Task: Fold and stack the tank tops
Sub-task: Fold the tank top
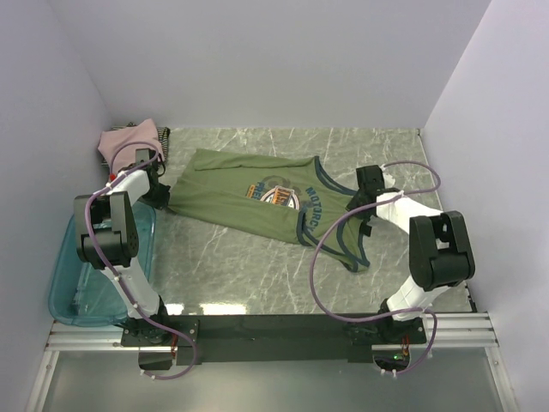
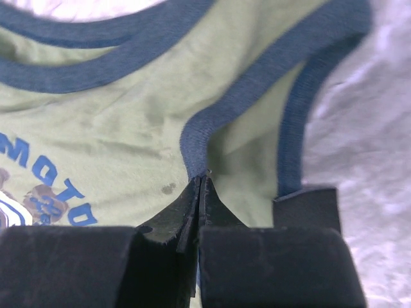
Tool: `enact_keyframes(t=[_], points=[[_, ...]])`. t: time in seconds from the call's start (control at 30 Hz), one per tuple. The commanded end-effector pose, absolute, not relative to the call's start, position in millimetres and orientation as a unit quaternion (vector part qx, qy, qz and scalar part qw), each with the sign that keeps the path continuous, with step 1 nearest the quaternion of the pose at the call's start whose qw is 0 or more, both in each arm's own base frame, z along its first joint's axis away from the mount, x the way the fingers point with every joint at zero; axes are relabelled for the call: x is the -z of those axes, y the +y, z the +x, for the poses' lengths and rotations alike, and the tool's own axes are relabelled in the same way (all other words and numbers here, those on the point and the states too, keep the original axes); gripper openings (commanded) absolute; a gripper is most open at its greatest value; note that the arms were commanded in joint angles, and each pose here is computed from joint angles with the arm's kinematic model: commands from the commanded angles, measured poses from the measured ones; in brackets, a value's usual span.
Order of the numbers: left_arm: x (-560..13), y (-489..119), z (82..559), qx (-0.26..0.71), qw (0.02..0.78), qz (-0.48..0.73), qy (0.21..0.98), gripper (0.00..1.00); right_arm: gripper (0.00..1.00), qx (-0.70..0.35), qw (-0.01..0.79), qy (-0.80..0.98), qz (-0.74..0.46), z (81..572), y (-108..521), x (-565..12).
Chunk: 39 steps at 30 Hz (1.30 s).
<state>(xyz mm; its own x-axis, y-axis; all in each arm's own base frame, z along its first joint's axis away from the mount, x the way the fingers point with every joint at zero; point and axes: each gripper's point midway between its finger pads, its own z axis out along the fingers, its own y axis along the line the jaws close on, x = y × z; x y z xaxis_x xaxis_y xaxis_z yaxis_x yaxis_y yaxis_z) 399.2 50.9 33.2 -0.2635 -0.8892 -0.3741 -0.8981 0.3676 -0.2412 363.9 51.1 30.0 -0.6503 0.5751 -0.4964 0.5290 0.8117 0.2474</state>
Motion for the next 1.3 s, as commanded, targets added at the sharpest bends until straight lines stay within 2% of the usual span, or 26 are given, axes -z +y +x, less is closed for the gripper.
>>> enact_keyframes(t=[0.0,0.27,0.33,0.37,0.4,0.47,0.5,0.57,0.63,0.7,0.8,1.07,1.27], points=[[-35,60,403,-0.023,0.237,-0.562,0.792,0.01,0.00,0.000,0.316,0.891,0.326,371,20,-54],[-37,61,402,-0.024,0.239,-0.562,0.791,0.01,0.01,-0.016,0.323,0.887,0.330,375,17,-64],[-36,58,404,-0.014,0.240,-0.560,0.793,0.01,0.12,-0.025,0.319,0.890,0.326,376,20,-63],[-38,56,405,-0.007,0.241,-0.554,0.797,0.01,0.25,-0.029,0.317,0.892,0.321,375,24,-64],[-38,54,407,0.000,0.245,-0.549,0.799,0.01,0.31,-0.031,0.314,0.893,0.319,372,25,-65],[-49,50,415,0.025,0.264,-0.538,0.800,0.01,0.41,-0.036,0.321,0.892,0.315,365,26,-72],[-49,47,415,0.031,0.267,-0.533,0.802,0.01,0.42,-0.041,0.320,0.895,0.309,360,30,-74],[-58,44,418,0.046,0.277,-0.527,0.802,0.04,0.44,-0.044,0.326,0.896,0.298,349,33,-82],[-62,40,419,0.055,0.279,-0.523,0.803,0.12,0.44,-0.059,0.326,0.905,0.269,335,50,-88],[-67,36,420,0.066,0.283,-0.519,0.804,0.20,0.47,-0.049,0.316,0.918,0.235,316,63,-82],[-76,33,423,0.079,0.289,-0.516,0.803,0.26,0.49,-0.056,0.293,0.939,0.173,293,91,-69],[-102,24,426,0.112,0.305,-0.503,0.801,0.37,0.49,-0.077,0.230,0.967,0.080,256,129,-29],[-113,-10,421,0.142,0.303,-0.466,0.819,0.40,0.49,-0.068,0.231,0.970,0.045,249,140,-26]])
